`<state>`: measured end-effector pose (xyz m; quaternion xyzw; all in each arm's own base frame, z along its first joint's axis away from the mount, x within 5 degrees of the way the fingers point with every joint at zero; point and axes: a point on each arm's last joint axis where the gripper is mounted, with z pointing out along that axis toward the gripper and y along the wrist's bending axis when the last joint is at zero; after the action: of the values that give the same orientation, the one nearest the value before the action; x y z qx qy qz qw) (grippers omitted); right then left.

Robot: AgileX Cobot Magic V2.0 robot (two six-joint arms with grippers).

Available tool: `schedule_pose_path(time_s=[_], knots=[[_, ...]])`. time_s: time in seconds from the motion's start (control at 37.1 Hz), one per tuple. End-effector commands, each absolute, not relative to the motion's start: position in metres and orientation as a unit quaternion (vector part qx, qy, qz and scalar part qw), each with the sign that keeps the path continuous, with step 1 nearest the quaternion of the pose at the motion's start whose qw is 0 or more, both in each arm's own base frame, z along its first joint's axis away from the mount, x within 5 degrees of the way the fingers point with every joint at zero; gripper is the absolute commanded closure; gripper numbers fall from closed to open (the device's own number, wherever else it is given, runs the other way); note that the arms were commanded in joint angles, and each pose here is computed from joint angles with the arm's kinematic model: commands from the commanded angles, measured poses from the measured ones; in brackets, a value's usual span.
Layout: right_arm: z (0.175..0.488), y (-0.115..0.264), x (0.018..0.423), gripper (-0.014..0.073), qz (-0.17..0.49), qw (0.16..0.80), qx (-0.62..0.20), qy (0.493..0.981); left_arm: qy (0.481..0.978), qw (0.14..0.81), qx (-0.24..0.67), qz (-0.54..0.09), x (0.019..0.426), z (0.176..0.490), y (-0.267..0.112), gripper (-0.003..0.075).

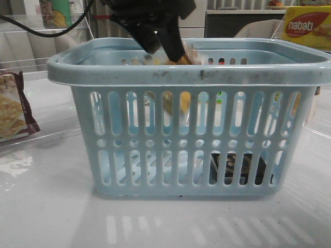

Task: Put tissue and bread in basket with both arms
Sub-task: 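Carry the bread over the blue basket and open the left gripper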

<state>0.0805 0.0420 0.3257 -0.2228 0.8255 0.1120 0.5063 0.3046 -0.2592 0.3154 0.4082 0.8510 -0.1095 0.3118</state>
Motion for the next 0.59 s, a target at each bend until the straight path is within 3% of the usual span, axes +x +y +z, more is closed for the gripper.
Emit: schedule_pose_path(time_s=[0.0, 0.32, 0.57], knots=[[0.34, 0.042, 0.083, 0.0024, 0.112, 0.549, -0.221, 0.798, 0.82, 0.392, 0.393, -0.138, 0.293, 0.364, -0.253, 0.0203], [0.34, 0.042, 0.083, 0.0024, 0.112, 0.549, -0.221, 0.798, 0.793, 0.449, 0.383, -0.153, 0.235, 0.422, -0.205, 0.0211], [0.34, 0.042, 0.083, 0.0024, 0.112, 0.549, -0.221, 0.798, 0.785, 0.463, 0.38, -0.157, 0.175, 0.421, -0.155, 0.0212]])
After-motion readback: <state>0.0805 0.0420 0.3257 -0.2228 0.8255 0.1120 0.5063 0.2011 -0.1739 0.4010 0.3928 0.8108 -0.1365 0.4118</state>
